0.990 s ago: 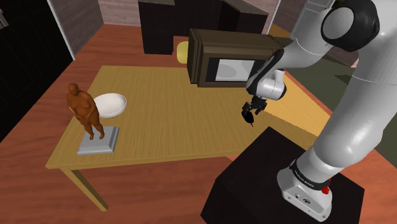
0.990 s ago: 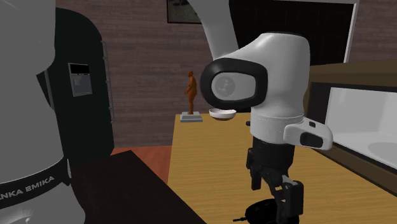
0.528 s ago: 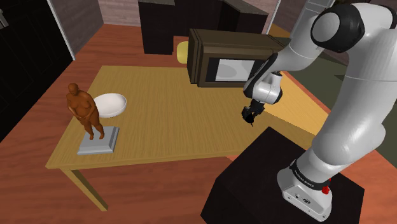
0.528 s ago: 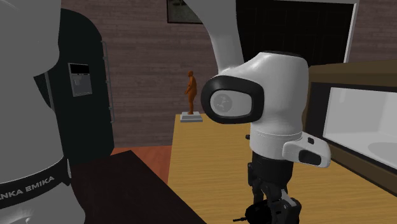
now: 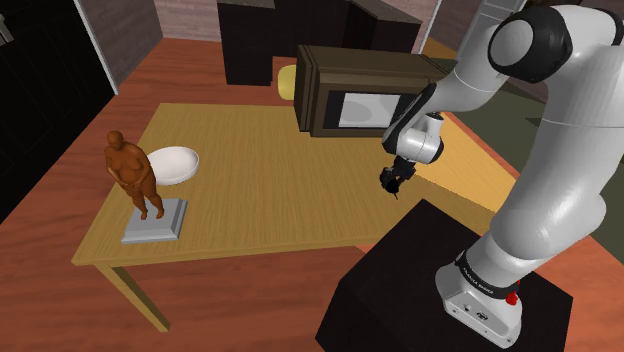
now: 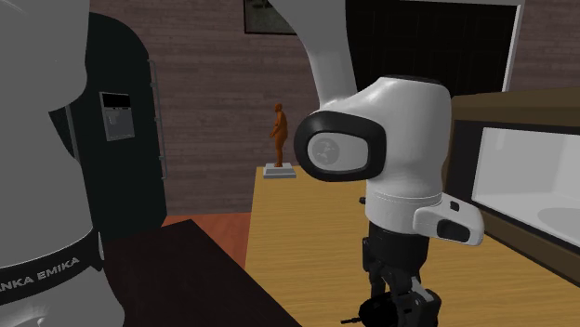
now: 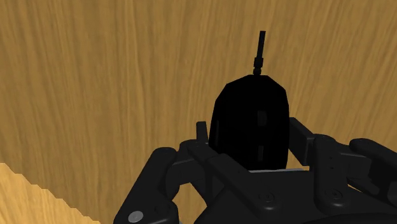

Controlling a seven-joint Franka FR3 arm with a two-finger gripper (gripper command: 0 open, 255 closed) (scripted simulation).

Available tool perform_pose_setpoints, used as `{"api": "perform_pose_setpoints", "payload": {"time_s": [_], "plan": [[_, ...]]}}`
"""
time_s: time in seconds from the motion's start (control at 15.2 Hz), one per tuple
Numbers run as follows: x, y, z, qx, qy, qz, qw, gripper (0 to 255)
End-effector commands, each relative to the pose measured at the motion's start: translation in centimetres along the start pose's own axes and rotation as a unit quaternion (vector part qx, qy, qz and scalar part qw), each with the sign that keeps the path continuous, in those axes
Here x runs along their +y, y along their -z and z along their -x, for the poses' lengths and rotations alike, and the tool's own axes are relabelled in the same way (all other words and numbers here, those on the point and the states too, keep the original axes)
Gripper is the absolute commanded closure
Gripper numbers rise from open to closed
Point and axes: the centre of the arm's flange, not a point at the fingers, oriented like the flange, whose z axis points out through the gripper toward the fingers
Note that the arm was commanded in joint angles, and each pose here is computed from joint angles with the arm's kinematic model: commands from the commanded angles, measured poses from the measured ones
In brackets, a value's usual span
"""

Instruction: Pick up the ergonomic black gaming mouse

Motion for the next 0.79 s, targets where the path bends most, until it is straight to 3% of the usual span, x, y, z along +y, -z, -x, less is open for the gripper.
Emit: {"api": "perform_pose_setpoints", "payload": {"time_s": [0.0,0.73], "plan": [[0.0,0.0,0.1,-0.001,0.001,0.000,1.0000,255],[-0.4,5.8,-0.3,-0.001,0.001,0.000,1.0000,255]]}}
